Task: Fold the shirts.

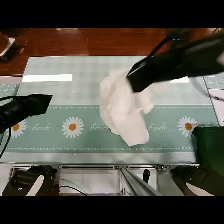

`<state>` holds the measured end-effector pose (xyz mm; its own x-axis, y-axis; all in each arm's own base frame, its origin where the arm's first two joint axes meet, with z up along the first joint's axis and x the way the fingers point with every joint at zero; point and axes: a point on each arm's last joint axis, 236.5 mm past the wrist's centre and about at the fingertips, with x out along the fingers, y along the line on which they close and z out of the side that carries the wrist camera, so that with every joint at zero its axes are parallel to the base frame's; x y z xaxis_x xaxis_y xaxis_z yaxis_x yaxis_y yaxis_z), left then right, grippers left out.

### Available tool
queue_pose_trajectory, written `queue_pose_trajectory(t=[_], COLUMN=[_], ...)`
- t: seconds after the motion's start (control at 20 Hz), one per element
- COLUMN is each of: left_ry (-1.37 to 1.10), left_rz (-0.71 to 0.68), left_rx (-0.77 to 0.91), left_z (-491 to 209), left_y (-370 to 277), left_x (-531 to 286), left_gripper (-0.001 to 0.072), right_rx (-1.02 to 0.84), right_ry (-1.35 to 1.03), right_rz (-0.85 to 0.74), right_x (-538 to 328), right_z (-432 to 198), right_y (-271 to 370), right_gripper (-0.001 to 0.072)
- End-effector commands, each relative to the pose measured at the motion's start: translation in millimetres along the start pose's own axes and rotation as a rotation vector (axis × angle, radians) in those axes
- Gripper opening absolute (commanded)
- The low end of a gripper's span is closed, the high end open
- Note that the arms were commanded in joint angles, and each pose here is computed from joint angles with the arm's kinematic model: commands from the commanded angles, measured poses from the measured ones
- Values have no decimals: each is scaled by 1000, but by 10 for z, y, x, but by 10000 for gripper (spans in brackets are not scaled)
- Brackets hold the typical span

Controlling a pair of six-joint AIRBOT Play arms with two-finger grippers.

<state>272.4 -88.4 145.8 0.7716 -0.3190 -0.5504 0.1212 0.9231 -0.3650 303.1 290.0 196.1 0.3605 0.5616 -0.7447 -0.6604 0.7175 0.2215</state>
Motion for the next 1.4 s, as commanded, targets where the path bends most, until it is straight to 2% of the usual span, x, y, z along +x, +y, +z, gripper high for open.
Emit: queue_pose_trajectory(t=[0.0,0.15,0.35,0.45,0.55,0.6,0.7,0.8,0.9,1.0,1.15,1.25,1.35], left_ry=[31,57,114,175,234,272,384,459,464,489,604,723,833], left_rz=[7,-5,-37,-71,-91,-97,-143,-257,-336,-379,-509,-578,-578], left_rx=[-1,-13,-62,-117,-166,-189,-167,-170,-186,-177,-101,-43,-6], left_z=[-73,-137,-351,-576,-782,-900,-1155,-1264,-1166,-1032,-971,-1086,-1284], left_y=[17,-12,-41,-81,-96,-99,-201,-450,-612,-705,-953,-1088,-1111], left_x=[3,2,103,201,290,328,358,419,567,727,904,981,1109], left_gripper=[507,507,507,507,507,508,508,508,507,508,508,508,508], right_rx=[90,206,313,328,337,331,364,472,619,734,805,856,906], right_ry=[167,237,294,306,330,322,277,208,179,188,244,266,276], right_rz=[157,348,430,430,410,348,97,-160,-267,-285,-231,-170,-94], right_x=[1083,1641,1988,1929,1646,1442,973,433,61,-78,16,164,307], right_z=[-543,-699,-838,-827,-801,-778,-787,-971,-1384,-1890,-2518,-2777,-2930], right_y=[427,755,869,760,417,95,-777,-1612,-2045,-2133,-1870,-1627,-1406], right_gripper=[23,23,34,410,412,412,412,411,410,409,409,409,409])
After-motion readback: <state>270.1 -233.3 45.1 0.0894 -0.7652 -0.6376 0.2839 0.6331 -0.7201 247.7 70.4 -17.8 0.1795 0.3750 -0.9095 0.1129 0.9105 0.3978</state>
